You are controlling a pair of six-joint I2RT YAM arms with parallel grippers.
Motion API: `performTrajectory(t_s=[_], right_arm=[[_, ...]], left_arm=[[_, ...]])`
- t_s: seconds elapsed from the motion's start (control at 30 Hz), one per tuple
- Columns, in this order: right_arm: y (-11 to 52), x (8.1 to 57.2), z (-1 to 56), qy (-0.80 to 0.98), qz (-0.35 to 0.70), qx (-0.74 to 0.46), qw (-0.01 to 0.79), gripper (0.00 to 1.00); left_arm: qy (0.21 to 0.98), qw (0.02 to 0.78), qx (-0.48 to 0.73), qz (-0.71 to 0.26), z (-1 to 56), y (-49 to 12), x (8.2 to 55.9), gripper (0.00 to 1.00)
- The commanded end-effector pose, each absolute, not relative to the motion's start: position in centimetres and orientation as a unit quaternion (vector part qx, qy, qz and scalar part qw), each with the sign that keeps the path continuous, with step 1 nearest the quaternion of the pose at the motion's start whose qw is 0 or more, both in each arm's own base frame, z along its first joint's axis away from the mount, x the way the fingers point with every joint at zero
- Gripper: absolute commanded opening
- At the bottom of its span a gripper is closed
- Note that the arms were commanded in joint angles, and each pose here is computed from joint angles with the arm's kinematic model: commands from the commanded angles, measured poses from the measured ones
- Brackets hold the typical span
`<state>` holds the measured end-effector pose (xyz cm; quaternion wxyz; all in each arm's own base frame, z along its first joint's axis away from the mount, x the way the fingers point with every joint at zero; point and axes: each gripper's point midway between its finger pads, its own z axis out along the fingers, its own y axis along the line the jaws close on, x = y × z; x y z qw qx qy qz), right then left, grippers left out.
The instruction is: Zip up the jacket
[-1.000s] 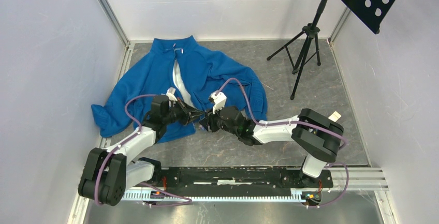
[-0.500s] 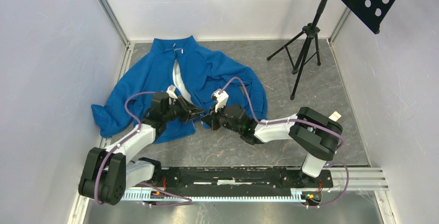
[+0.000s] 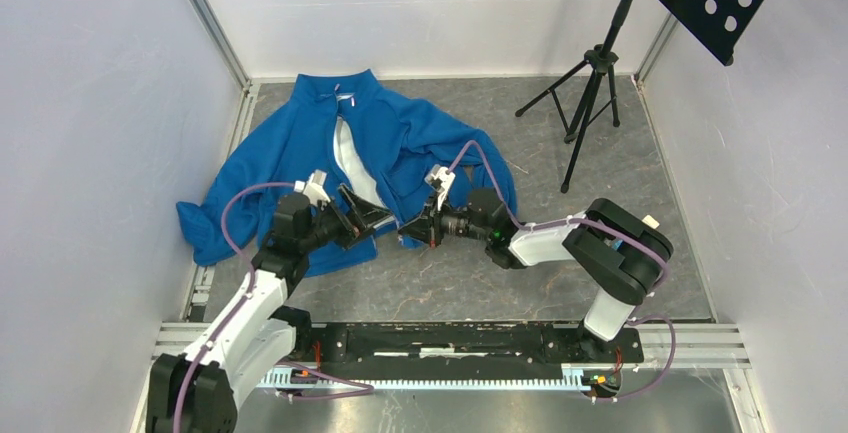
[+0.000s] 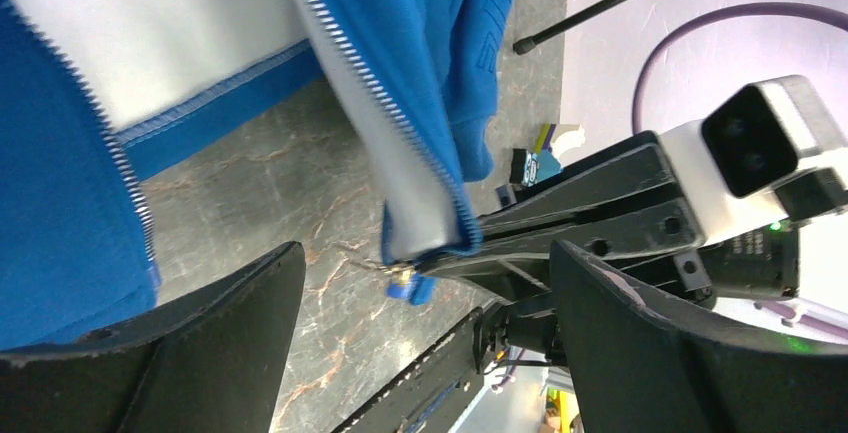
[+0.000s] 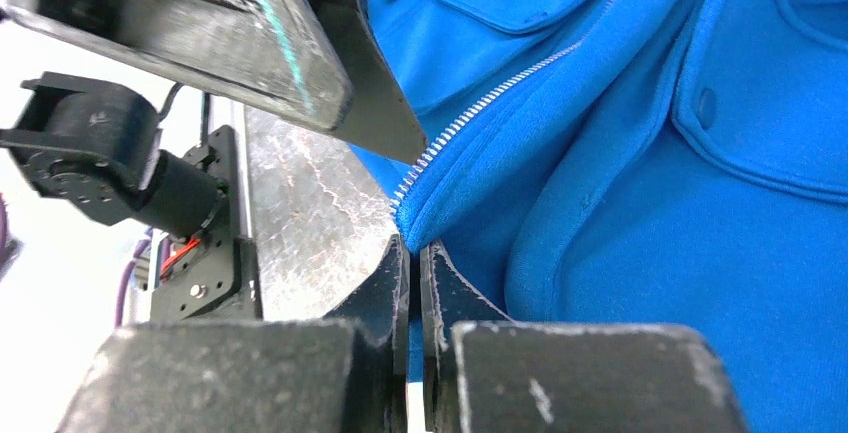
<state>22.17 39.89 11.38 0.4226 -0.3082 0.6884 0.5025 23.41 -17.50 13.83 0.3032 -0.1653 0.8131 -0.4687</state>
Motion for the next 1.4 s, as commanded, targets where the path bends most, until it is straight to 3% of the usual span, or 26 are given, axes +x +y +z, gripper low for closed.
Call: performTrajectory(t_s=[0.0, 0.07, 0.2, 0.3, 0.8, 1.07, 1.37], right_arm=[[40.4, 20.1, 16.0, 0.617, 0.568, -0.353, 0.415, 0.0], [40.4, 20.2, 16.5, 0.617, 0.577, -0.35, 0.405, 0.0], [40.6, 19.5, 18.7, 0.595, 0.618, -0.335, 0.391, 0.0], [40.9, 19.3, 19.9, 0.587, 0.641, -0.323, 0.375, 0.0], [41.8, 21.1, 20.9, 0.583, 0.671, -0.296, 0.348, 0.0], [41.7, 22.5, 20.0, 0.599, 0.653, -0.294, 0.358, 0.0], [42.3, 23.5, 19.0, 0.612, 0.634, -0.3, 0.365, 0.0]], left_arm=[[0.805, 0.33, -0.174, -0.462, 13.0, -16.3, 23.3, 0.94], [0.787, 0.339, -0.163, -0.489, 13.7, -16.7, 23.2, 0.9], [0.735, 0.346, -0.101, -0.574, 16.6, -18.6, 22.7, 0.99], [0.713, 0.356, -0.039, -0.603, 18.4, -19.5, 22.2, 1.0], [0.682, 0.346, 0.018, -0.644, 21.2, -20.7, 19.6, 1.0], [0.733, 0.329, 0.006, -0.595, 20.0, -20.1, 19.2, 0.9], [0.736, 0.313, 0.026, -0.599, 21.5, -20.5, 18.4, 0.79]])
